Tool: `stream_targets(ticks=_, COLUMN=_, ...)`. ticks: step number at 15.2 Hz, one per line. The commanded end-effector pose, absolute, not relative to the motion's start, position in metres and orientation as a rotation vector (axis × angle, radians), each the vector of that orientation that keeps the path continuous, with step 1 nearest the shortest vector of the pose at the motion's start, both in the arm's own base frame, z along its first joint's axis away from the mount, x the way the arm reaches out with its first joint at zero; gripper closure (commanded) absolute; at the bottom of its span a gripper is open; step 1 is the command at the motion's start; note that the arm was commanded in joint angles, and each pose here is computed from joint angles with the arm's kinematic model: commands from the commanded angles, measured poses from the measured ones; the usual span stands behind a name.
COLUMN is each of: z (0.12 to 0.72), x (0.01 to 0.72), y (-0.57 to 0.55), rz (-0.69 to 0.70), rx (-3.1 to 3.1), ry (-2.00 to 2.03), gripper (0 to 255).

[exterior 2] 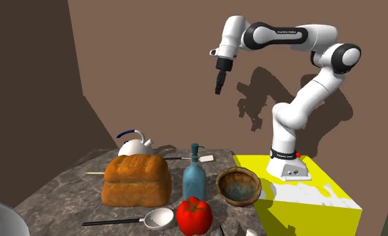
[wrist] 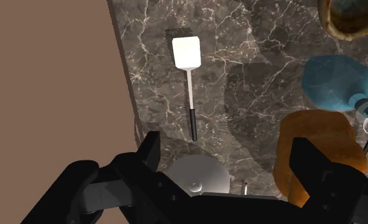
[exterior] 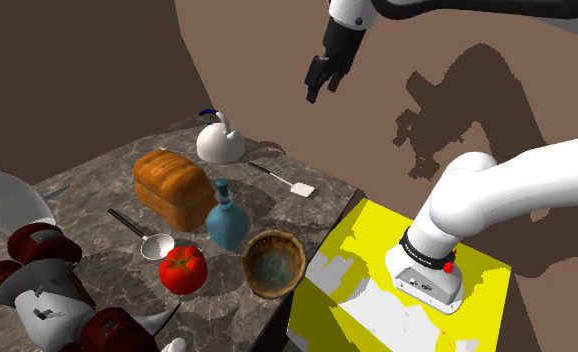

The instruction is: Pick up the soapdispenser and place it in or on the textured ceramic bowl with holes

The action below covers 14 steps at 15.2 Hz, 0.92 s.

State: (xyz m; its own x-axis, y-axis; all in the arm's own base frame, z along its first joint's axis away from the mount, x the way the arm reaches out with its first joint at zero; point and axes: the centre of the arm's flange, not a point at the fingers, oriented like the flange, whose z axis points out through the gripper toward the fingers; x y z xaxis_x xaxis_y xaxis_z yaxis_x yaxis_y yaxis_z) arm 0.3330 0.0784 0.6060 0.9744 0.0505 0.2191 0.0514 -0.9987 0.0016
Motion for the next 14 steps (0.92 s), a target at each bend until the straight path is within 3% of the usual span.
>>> stream_targets(ticks=1, z=0.59, x=0.335, y=0.102, rz=-0.349, rx=-3.121, ry=-0.073, gripper=0)
stream_targets(ticks=14, z=0.506, x=0.361, y=0.254, rz=-0.364, rx=-3.146, ry=-0.042, gripper=0)
